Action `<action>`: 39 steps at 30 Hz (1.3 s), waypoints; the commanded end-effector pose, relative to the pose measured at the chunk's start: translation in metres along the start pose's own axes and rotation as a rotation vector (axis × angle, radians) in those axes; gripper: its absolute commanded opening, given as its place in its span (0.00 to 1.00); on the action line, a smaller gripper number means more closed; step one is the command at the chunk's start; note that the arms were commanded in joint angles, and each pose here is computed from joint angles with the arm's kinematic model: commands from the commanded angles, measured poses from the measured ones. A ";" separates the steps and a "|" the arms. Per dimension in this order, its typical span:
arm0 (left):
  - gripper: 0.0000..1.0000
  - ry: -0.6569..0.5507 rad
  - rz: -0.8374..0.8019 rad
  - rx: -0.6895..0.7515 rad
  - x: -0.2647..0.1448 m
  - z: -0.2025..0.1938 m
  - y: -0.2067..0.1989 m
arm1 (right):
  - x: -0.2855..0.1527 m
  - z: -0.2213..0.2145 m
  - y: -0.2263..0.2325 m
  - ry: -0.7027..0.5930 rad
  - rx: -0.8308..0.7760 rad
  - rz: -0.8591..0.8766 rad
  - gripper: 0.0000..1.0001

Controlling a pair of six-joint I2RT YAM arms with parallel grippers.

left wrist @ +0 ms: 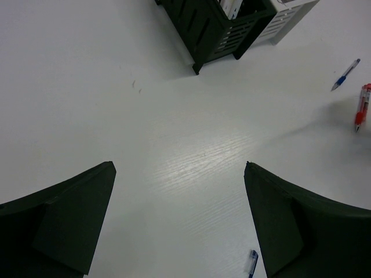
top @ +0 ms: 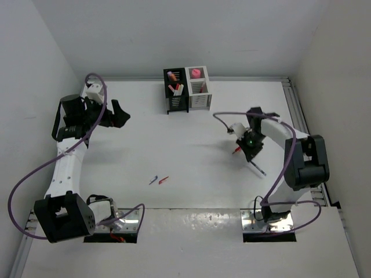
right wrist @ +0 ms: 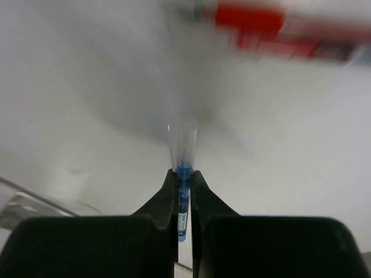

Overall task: Sort the stationery into containers
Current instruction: Pick up the pen from the center of the board, then place the pen in the storage box.

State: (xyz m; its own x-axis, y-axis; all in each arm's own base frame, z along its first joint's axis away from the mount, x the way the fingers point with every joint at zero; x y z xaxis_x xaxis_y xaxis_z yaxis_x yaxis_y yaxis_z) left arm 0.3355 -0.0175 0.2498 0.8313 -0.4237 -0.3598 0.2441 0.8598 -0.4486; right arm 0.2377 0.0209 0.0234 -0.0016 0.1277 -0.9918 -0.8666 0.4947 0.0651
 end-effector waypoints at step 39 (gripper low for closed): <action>1.00 -0.041 -0.029 -0.010 0.036 0.041 0.013 | -0.241 0.327 -0.185 -1.422 0.234 -0.455 0.60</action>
State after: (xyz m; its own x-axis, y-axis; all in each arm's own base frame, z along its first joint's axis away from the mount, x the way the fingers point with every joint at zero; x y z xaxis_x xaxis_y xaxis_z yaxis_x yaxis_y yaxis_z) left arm 0.3840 -0.0086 0.2373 0.8217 -0.4272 -0.3773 0.2067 0.8403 -0.5012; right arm 0.5841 0.2091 0.2007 0.8327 0.5430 -0.1089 -0.5474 0.8368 -0.0136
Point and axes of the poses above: each gripper's point midway between its finger pads, its own x axis out along the fingers, its own y axis along the line the jaws close on, z = x × y, the point moved 2 cm from there along -x, back along the fingers, and after that the axes turned 15 degrees about -x, right-handed, at the moved point
